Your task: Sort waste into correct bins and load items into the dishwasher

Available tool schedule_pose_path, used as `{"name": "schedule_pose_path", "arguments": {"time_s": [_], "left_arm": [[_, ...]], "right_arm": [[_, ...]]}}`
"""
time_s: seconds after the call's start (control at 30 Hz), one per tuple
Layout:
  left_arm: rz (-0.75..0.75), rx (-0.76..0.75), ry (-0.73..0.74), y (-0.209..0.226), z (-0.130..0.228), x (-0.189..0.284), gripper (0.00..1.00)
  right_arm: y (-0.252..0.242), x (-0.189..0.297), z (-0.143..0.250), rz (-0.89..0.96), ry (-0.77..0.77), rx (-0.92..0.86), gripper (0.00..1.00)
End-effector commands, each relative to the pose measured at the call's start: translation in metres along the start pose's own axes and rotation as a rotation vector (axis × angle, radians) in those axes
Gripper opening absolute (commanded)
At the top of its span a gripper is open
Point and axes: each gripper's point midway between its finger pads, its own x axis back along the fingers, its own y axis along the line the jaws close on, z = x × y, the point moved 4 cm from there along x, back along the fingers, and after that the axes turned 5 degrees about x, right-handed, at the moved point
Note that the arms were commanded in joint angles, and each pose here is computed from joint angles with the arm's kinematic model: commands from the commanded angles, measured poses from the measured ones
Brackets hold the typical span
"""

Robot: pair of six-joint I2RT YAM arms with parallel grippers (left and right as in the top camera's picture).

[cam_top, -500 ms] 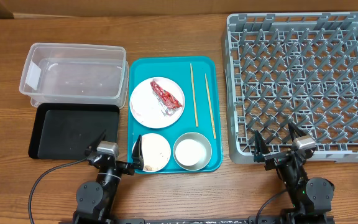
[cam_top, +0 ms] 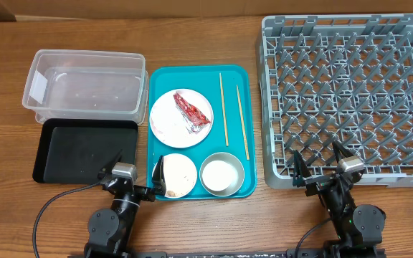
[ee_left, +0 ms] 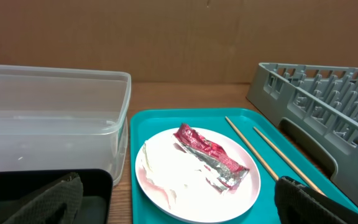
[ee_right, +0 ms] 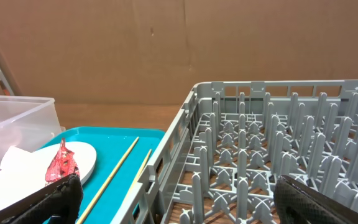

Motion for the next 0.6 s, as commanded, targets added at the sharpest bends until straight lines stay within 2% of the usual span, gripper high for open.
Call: {"name": "schedule_pose_path", "arguments": {"time_s": [0.0,0.47,0.57], "left_arm": [[0.003,0.000,-0.003,0.0001,0.0003,0.0002,1.00],[0.003,0.000,-0.003,0.0001,0.0002,0.0002,1.00],[-0.063,-0.045,-0.032,0.0085,-0.0050,0.0006,1.00]], "right_arm": [[-0.0014,0.0000,0.0017,0.009,-0.005,-0.006,1.00],[-0.0014,0.0000,0.0017,0.009,-0.005,-0.006,1.00],[-0.0014,0.0000,0.0017,0.009,-0.005,-0.007,1.00]]}}
